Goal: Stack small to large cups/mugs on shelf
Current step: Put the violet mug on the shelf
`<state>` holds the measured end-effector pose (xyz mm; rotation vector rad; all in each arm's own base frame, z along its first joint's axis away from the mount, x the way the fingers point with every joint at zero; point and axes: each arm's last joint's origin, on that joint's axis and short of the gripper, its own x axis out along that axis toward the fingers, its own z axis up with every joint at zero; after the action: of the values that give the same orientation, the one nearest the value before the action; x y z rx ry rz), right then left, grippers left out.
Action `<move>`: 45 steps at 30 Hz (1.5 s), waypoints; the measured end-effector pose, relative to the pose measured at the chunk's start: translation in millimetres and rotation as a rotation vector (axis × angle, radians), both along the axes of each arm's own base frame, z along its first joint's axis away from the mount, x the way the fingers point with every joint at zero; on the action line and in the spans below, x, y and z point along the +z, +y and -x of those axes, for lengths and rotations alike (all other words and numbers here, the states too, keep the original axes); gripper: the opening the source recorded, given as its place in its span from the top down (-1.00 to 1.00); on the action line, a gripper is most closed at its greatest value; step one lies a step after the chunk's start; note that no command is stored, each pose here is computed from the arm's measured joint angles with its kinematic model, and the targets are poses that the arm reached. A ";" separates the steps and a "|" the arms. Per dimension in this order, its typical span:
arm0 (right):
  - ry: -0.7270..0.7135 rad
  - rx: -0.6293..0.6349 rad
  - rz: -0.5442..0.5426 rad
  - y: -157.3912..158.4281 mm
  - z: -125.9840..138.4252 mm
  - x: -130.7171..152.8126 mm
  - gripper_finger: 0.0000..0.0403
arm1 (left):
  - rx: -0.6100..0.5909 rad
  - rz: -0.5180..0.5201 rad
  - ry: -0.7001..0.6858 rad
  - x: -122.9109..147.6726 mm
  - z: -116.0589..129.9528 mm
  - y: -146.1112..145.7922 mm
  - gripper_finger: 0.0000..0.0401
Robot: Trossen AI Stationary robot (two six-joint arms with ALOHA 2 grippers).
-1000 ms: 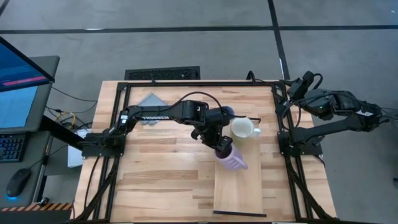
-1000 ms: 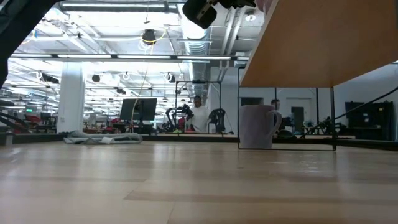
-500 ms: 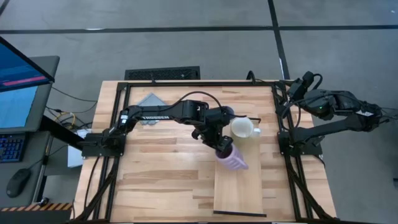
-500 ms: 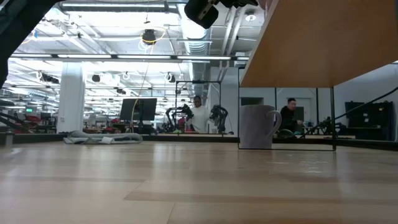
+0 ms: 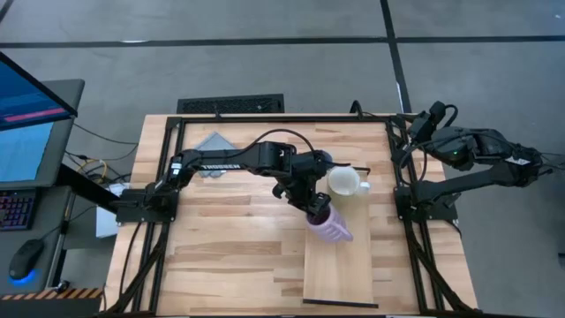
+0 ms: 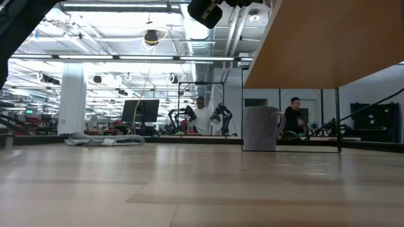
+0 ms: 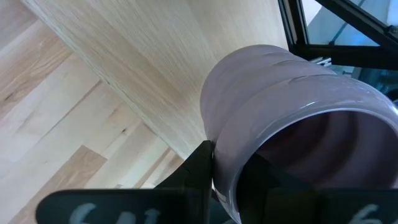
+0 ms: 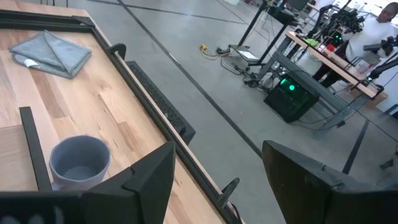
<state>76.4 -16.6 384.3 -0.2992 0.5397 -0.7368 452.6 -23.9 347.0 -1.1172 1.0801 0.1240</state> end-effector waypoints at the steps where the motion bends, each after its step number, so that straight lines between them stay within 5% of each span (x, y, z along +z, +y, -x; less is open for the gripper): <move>1: 0.000 0.000 0.000 0.0 0.0 0.0 -0.32 | 0.000 0.000 0.000 0.0 0.0 0.0 0.82; 23: 0.000 0.000 0.000 0.0 0.0 0.0 -0.32 | -0.004 -0.068 0.017 -2.2 2.5 1.5 0.72; 45: 0.001 0.000 0.000 0.0 -0.1 -0.1 -0.32 | -0.047 -0.001 -0.032 -5.0 -7.4 -0.7 0.57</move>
<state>76.5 -16.6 384.2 -0.2993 0.5408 -0.7368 460.0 -24.6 342.0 -1.0891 1.0764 0.0690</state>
